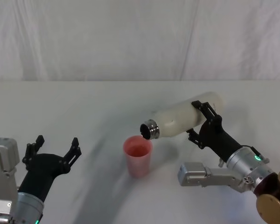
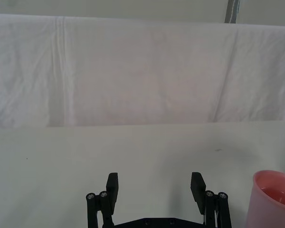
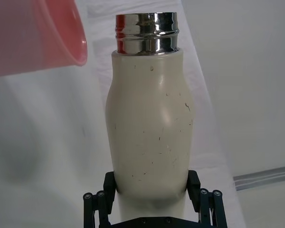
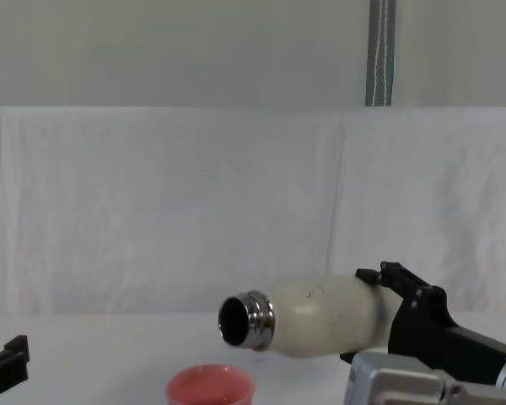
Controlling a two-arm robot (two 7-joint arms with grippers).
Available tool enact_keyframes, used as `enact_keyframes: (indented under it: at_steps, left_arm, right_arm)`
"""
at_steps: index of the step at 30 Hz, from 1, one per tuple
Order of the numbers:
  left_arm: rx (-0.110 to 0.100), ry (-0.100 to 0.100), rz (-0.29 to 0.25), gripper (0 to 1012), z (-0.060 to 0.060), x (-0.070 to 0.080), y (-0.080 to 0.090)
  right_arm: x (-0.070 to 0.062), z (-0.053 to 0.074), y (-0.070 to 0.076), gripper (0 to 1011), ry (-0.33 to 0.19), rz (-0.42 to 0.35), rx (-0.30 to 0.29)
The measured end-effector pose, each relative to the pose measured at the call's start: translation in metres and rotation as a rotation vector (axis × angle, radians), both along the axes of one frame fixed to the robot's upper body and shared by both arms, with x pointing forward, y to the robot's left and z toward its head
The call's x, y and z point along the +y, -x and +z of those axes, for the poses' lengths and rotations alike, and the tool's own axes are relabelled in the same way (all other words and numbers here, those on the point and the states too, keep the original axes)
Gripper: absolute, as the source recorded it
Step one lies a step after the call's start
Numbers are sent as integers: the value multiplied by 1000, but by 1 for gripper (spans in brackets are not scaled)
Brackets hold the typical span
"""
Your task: Grasp the thermos with one hand and pour water into the cup lid.
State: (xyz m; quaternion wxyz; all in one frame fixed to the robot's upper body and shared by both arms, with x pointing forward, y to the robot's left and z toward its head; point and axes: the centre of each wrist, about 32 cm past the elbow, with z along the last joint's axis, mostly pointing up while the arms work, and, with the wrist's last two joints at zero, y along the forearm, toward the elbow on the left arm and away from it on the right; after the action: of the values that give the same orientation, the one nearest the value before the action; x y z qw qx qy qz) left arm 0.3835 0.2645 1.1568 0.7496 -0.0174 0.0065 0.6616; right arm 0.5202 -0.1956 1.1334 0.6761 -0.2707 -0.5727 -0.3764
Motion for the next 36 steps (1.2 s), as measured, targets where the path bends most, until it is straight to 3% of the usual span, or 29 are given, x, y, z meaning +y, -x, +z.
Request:
enact_keyframes:
  at_steps: [21, 36]
  left_arm:
    - [0, 0, 0, 1001, 0, 0, 0]
    - [0, 0, 0, 1001, 0, 0, 0]
  right_arm:
    - [-6, 2, 13, 944, -167, 37, 92]
    - [-28, 3, 34, 944, -255, -37, 179]
